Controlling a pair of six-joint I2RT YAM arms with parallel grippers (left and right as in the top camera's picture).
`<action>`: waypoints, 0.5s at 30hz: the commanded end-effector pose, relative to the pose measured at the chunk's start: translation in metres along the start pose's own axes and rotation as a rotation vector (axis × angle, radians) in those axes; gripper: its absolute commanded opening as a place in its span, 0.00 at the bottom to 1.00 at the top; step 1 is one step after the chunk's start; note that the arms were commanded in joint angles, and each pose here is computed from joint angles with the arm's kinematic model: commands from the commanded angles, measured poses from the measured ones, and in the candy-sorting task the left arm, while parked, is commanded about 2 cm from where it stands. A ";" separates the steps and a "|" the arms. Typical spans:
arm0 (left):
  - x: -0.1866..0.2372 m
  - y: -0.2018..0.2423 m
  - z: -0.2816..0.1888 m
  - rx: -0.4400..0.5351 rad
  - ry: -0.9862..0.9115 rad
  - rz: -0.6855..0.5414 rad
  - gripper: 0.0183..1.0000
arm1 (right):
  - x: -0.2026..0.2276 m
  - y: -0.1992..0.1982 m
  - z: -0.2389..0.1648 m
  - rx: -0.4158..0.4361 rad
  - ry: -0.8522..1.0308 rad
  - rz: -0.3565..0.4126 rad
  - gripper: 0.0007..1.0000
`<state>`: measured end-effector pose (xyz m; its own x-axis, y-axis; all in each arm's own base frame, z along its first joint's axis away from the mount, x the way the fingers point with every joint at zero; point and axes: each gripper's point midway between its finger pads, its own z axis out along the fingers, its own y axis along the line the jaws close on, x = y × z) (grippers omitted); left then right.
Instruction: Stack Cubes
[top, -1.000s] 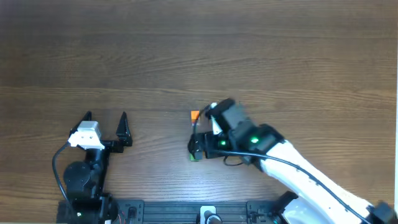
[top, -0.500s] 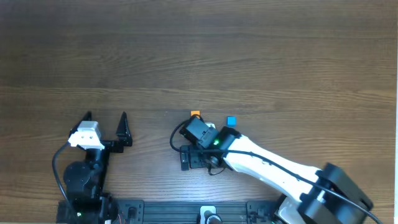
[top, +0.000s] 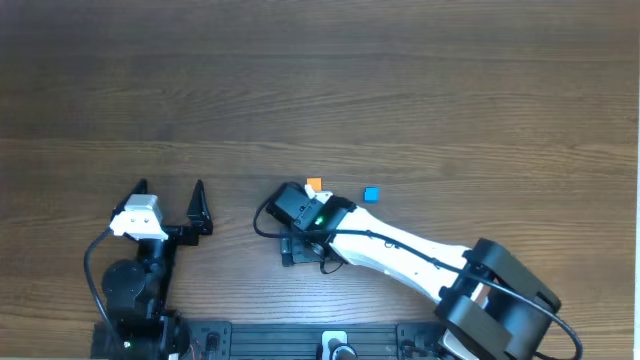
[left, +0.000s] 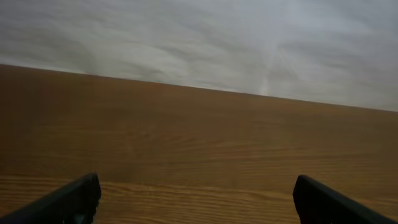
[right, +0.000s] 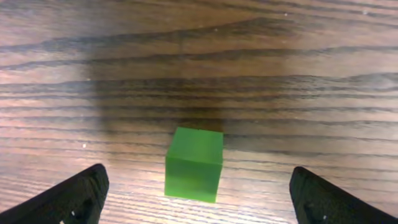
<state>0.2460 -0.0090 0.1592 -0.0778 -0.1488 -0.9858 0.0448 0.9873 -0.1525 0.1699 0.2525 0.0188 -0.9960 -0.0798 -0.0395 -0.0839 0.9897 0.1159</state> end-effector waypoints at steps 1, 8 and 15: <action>0.002 0.000 0.000 0.003 0.002 0.018 1.00 | -0.003 -0.001 0.002 0.052 -0.028 0.027 0.91; 0.002 0.000 0.000 0.003 0.002 0.018 1.00 | 0.000 -0.001 0.004 0.074 -0.039 0.054 0.83; 0.002 0.000 0.000 0.003 0.002 0.018 1.00 | 0.000 -0.004 0.010 0.100 -0.041 0.088 0.78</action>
<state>0.2460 -0.0091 0.1592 -0.0779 -0.1487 -0.9858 0.0452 0.9873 -0.1525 0.1639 0.2456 0.0079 -0.9988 -0.0205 -0.0448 -0.0220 0.9992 0.0328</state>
